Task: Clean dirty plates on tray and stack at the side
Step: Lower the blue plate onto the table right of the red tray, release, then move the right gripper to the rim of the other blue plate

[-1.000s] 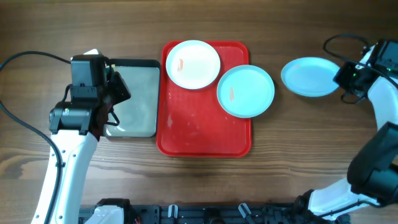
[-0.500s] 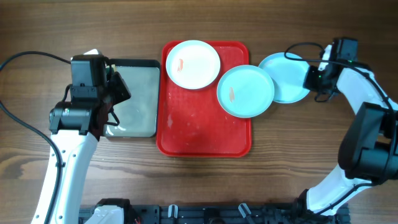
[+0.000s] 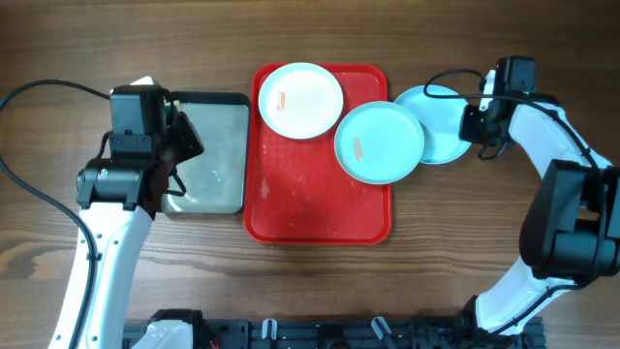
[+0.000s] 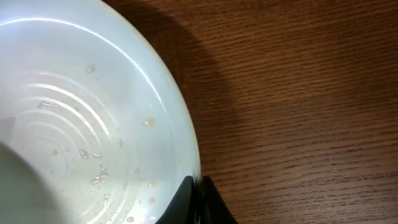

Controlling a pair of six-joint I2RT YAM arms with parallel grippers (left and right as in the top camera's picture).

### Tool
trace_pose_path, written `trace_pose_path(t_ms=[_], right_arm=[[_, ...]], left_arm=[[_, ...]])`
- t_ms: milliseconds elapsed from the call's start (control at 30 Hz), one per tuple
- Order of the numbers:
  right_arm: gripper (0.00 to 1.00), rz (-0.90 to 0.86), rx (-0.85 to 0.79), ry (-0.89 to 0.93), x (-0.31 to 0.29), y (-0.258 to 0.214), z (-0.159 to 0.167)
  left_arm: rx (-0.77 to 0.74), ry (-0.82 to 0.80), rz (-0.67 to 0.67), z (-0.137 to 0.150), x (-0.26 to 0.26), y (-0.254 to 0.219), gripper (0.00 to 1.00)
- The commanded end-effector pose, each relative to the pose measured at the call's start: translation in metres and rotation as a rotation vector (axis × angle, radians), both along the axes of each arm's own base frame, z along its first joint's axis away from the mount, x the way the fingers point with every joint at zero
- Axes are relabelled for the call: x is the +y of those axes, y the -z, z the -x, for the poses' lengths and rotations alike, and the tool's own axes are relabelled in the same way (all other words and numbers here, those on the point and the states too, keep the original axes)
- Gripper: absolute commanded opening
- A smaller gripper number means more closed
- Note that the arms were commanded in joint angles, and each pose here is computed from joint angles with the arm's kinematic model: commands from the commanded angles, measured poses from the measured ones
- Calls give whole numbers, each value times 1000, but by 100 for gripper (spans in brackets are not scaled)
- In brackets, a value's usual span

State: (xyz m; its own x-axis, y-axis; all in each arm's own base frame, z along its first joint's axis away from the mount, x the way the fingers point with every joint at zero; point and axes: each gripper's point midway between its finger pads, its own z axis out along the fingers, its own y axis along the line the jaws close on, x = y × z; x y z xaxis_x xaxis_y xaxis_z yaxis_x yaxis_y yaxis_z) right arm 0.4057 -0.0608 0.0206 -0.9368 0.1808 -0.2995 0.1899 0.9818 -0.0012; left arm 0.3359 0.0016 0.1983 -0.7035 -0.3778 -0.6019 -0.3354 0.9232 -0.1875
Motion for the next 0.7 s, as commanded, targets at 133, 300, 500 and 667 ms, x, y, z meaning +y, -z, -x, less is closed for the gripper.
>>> trace_pose_path(t_ms=[133, 300, 500, 667], right_arm=[[22, -12, 9, -53, 14, 3, -1], [44, -146, -55, -140, 41, -29, -15], [47, -319, -43, -202, 72, -48, -8], [45, -326, -12, -205, 76, -43, 0]], left_arm=[[5, 13, 1, 0, -1, 2, 4], [5, 13, 1, 0, -1, 2, 4], [5, 13, 1, 0, -1, 2, 4], [5, 13, 2, 0, -1, 2, 4]])
